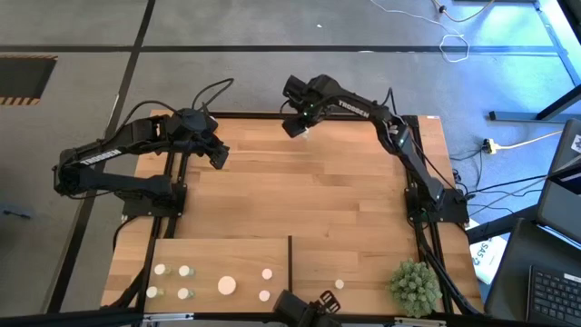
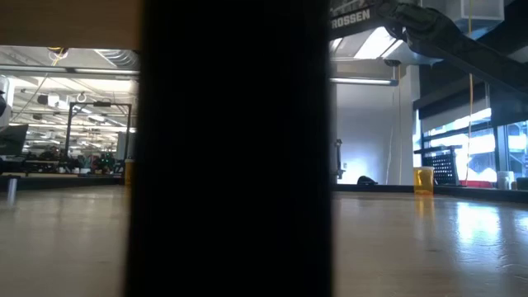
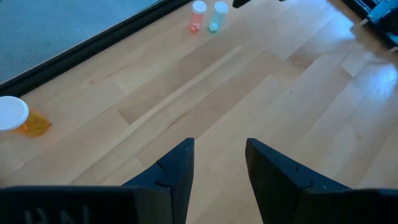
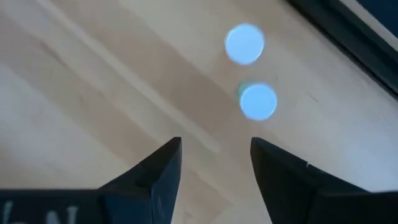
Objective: Pick and place medicine bottles onto shelf by color
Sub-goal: Put the blue pill bottle on the shelf aligned with the other blue pill bottle
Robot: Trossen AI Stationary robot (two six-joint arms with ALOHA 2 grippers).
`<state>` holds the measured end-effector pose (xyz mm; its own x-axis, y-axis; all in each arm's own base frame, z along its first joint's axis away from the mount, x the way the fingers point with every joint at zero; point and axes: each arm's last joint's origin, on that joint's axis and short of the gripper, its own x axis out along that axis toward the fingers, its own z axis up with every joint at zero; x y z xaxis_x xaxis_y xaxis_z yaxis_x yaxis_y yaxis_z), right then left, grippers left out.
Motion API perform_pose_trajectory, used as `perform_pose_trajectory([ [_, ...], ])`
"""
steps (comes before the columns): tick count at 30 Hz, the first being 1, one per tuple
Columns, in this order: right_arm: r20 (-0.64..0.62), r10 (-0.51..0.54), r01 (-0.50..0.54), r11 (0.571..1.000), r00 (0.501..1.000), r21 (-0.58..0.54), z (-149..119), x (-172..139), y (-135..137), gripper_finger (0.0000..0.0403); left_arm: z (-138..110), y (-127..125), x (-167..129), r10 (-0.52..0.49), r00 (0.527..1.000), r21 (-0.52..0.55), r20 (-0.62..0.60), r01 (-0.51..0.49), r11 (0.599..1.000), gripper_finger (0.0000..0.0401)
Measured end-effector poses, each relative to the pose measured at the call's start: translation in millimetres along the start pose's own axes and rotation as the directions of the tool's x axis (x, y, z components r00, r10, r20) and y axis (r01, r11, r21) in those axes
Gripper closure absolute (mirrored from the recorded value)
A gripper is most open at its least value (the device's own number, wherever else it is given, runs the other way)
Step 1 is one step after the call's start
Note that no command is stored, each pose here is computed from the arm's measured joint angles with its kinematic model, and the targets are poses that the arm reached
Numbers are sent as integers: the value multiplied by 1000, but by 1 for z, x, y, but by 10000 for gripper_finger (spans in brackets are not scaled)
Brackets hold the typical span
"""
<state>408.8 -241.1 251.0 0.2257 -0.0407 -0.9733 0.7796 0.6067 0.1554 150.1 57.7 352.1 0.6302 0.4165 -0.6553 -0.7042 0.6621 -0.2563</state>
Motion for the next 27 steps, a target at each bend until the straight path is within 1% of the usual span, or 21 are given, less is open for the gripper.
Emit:
perform_pose_trajectory([
  [3, 3, -3, 2, 996, 1000, 89, 4, 2, -7, 210, 0, 0, 0, 0, 1000, 0, 0, 0, 1000, 263],
  [4, -4, -7, 7, 995, 1000, 97, 5, 4, -10, 210, 0, 0, 0, 0, 1000, -1, 0, 0, 1000, 263],
  [9, -24, -17, 19, 997, 1000, 73, 9, 21, -13, 210, 0, 0, 0, 0, 1000, -4, 0, 0, 1000, 263],
  [18, -22, -34, 36, 997, 999, 74, 9, 23, -13, 210, 0, 0, 0, 0, 1000, -4, 0, 0, 1000, 263],
  [23, -88, -5, 11, 997, 996, 73, 3, 22, -11, 211, 0, 0, 0, 0, 1000, -4, 0, 0, 1000, 263],
  [25, -115, -11, 20, 997, 993, 73, 0, 22, -11, 220, 0, 0, 0, 0, 1000, -4, 0, 0, 1000, 263],
  [27, -130, -21, 31, 997, 991, 75, -2, 22, -12, 238, 0, 0, 0, 0, 1000, -4, 0, 0, 1000, 263],
])
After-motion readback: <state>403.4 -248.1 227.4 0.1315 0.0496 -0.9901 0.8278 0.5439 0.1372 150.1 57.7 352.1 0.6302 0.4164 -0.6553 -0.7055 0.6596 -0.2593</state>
